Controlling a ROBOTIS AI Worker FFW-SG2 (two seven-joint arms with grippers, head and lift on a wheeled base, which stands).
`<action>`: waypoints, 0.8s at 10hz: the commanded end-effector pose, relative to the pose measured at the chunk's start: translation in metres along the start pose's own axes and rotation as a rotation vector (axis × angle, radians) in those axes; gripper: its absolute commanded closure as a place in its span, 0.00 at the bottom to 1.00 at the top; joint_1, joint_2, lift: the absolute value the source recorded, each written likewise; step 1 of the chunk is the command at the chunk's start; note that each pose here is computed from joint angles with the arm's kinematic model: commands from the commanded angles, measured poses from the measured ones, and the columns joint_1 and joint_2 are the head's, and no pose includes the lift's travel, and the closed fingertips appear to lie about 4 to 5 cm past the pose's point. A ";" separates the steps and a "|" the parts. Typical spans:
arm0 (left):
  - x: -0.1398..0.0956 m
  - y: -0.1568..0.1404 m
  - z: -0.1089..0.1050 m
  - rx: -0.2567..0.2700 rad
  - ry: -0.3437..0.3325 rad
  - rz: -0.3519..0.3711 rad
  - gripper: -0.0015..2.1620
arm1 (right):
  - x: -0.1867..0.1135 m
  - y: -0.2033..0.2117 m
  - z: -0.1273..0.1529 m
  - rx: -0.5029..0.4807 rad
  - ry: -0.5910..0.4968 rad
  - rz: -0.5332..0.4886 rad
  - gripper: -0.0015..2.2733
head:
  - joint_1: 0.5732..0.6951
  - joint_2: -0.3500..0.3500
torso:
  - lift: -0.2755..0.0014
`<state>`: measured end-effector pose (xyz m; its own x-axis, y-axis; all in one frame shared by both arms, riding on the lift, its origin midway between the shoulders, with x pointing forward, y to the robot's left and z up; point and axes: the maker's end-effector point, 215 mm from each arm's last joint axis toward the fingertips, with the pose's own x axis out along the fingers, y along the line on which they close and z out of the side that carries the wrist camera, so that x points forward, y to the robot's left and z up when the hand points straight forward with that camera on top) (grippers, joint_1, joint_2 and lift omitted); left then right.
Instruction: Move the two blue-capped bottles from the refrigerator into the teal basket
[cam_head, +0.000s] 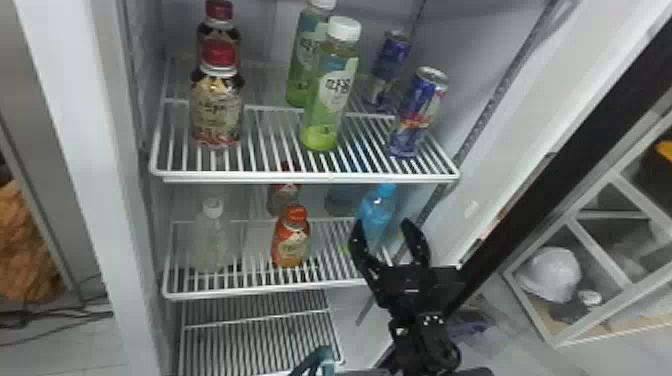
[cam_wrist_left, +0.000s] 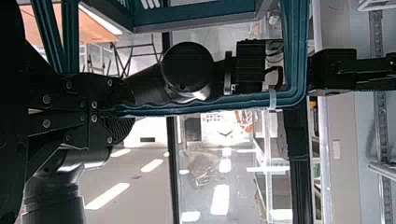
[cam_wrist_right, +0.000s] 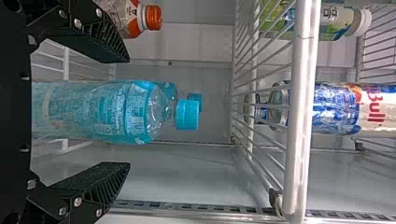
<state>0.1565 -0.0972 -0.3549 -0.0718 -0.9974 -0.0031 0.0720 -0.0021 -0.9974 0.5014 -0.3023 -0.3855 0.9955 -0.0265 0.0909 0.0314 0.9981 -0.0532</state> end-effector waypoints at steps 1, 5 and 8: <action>0.000 0.000 0.001 0.001 -0.004 0.000 0.54 | 0.007 0.000 -0.001 -0.003 -0.001 0.000 0.11 | 1.00 0.00 | 0.50; 0.001 -0.002 0.005 0.003 -0.015 -0.008 0.54 | 0.031 0.002 -0.001 0.002 -0.021 0.005 0.11 | 1.00 0.00 | 0.50; 0.001 -0.005 0.007 0.005 -0.019 -0.017 0.54 | 0.046 0.009 0.001 0.004 -0.026 0.017 0.11 | 1.00 0.00 | 0.50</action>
<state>0.1619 -0.0989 -0.3491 -0.0562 -0.9983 0.0157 0.0758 -0.0200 -0.9969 0.5454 -0.2963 -0.3818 0.9934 -0.0103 0.1143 0.0163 0.9985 -0.0519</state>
